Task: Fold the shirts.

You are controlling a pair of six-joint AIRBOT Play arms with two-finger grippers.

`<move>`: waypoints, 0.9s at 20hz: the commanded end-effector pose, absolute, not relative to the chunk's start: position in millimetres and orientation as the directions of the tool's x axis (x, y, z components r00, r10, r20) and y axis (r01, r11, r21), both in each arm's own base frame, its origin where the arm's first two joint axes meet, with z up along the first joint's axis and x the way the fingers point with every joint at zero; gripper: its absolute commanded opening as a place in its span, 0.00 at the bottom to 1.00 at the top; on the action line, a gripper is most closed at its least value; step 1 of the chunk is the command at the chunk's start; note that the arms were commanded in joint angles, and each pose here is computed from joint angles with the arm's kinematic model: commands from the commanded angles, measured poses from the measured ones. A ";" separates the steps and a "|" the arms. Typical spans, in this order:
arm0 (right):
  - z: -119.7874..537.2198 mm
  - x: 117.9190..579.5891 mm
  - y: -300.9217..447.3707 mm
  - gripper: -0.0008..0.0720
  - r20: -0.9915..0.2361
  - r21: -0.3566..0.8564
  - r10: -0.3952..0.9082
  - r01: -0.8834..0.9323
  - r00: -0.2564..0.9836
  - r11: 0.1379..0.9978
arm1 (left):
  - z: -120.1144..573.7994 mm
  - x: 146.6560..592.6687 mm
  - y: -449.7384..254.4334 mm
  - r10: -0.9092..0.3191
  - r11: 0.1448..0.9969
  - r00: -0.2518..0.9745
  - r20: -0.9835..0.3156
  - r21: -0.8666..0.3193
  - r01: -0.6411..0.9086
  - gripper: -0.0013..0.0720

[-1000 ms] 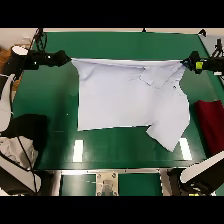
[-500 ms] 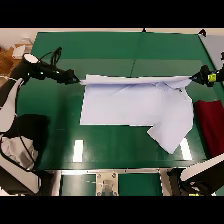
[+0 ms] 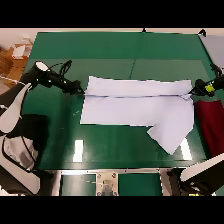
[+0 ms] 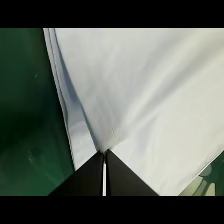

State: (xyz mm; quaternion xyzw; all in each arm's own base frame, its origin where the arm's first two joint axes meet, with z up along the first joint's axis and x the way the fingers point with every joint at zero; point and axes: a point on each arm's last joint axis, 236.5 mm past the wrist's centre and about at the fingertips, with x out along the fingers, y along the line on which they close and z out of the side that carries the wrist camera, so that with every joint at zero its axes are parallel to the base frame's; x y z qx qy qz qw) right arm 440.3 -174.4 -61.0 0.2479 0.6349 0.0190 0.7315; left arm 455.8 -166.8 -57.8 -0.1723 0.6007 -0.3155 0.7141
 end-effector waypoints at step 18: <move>-58.0 413.1 -160.8 0.50 -0.928 0.363 0.367 0.381 0.064 0.850 | -57.3 431.3 -161.0 -0.659 0.745 -0.024 -0.752 -0.656 0.118 0.74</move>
